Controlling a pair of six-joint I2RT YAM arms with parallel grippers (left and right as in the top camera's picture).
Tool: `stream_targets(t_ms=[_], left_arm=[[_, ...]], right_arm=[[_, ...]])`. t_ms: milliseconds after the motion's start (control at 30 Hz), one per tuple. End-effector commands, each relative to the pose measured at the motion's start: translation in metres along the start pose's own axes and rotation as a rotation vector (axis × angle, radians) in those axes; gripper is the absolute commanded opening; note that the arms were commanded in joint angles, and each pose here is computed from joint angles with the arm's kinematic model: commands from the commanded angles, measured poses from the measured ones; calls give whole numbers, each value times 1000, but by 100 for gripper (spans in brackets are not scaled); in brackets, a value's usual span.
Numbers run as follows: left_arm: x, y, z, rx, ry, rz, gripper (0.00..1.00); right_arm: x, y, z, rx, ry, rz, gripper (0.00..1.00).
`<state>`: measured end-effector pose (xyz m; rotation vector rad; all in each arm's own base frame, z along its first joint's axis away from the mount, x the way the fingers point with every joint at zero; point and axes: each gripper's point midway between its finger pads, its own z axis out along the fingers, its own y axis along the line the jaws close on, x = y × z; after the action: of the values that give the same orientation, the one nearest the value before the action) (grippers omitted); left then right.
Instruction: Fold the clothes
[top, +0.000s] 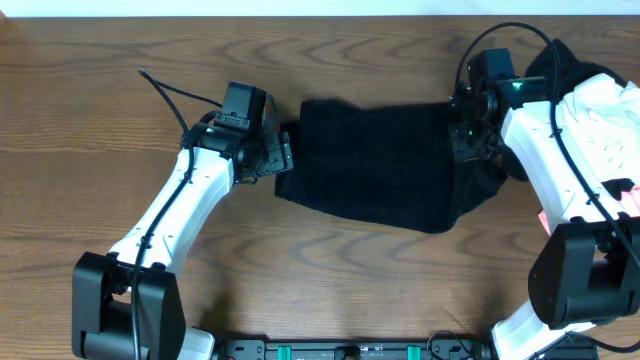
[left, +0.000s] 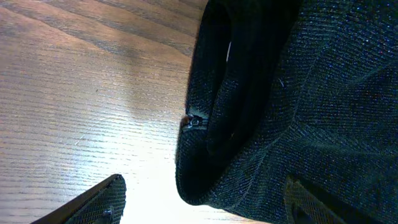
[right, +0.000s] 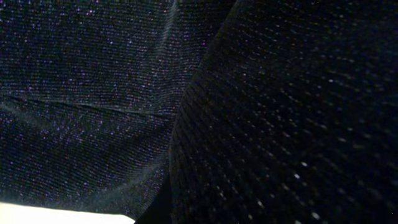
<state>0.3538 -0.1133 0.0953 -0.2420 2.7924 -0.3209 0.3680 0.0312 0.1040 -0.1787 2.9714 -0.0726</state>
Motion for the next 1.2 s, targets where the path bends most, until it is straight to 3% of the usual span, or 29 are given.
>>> stream_targets(t_ms=[0, 300, 500, 833, 1167], left_arm=[[2, -1, -3, 9, 3, 21, 81], [-15, 24, -37, -34, -95, -33, 81], [-11, 52, -43, -85, -64, -71, 80], [-10, 58, -44, -104, -61, -66, 80], [-4, 81, -47, -232, -53, -70, 80]], right_arm=[[-10, 5, -12, -4, -61, -13, 1], [-28, 38, -22, -19, -137, -172, 1], [-46, 71, -46, -35, -218, -246, 1], [-75, 123, -98, -34, -392, -403, 1], [-68, 194, -114, -107, -476, -550, 1]])
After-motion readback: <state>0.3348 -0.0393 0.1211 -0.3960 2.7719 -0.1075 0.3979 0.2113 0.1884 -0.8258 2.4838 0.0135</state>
